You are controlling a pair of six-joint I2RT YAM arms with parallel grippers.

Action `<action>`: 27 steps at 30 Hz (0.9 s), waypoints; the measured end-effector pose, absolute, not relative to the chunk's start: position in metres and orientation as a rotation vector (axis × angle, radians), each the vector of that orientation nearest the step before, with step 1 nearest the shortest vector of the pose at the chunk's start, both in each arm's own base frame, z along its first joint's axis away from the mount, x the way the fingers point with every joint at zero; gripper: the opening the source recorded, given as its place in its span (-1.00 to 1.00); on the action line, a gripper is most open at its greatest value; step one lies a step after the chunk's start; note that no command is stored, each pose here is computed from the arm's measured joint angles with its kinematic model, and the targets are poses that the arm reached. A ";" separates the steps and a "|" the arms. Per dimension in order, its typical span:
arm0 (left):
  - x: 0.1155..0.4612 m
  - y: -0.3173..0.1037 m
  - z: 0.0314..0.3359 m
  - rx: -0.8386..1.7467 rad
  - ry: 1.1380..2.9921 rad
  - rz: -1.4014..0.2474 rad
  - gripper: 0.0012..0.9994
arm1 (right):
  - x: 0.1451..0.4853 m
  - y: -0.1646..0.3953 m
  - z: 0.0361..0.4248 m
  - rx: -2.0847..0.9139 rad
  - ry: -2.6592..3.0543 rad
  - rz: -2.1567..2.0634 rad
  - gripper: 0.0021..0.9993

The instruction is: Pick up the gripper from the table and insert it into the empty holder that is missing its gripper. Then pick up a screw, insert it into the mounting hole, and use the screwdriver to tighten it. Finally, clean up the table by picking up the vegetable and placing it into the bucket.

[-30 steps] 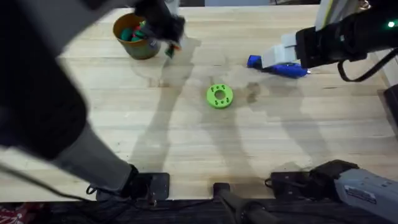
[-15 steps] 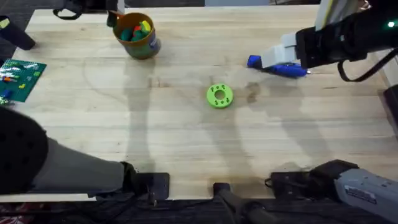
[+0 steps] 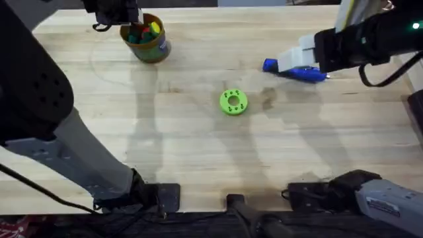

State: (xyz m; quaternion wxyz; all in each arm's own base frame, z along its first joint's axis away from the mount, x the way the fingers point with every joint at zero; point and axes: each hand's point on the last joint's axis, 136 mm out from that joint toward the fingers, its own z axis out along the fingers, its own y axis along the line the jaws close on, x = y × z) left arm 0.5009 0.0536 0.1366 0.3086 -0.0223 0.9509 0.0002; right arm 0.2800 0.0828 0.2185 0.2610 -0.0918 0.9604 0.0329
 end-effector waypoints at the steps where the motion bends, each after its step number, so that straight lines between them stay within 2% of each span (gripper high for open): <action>1: 0.501 0.054 0.136 -0.059 2.514 0.000 -0.96 | 0.280 0.083 0.218 -0.249 2.600 0.089 0.99; 2: 0.501 0.053 0.136 -0.054 2.514 0.001 -0.84 | 0.280 0.083 0.218 -0.249 2.600 0.089 0.99; 7: 0.496 0.052 0.138 -0.054 2.527 -0.005 0.70 | 0.280 0.083 0.218 -0.249 2.600 0.089 0.99; 8: 0.493 0.052 0.138 -0.058 2.539 -0.008 0.91 | 0.280 0.083 0.218 -0.249 2.600 0.089 0.99; 12: 0.473 0.049 0.143 -0.063 2.593 -0.016 0.97 | 0.280 0.083 0.218 -0.249 2.601 0.089 0.99; 16: 0.441 0.043 0.170 -0.060 2.625 -0.027 0.97 | 0.281 0.083 0.219 -0.248 2.596 0.090 0.99; 22: 0.376 0.018 0.231 -0.001 2.626 -0.046 0.97 | 0.279 0.082 0.226 -0.245 2.571 0.097 0.99; 27: 0.318 -0.013 0.245 0.082 2.717 -0.076 0.97 | 0.276 0.081 0.229 -0.244 2.562 0.099 0.99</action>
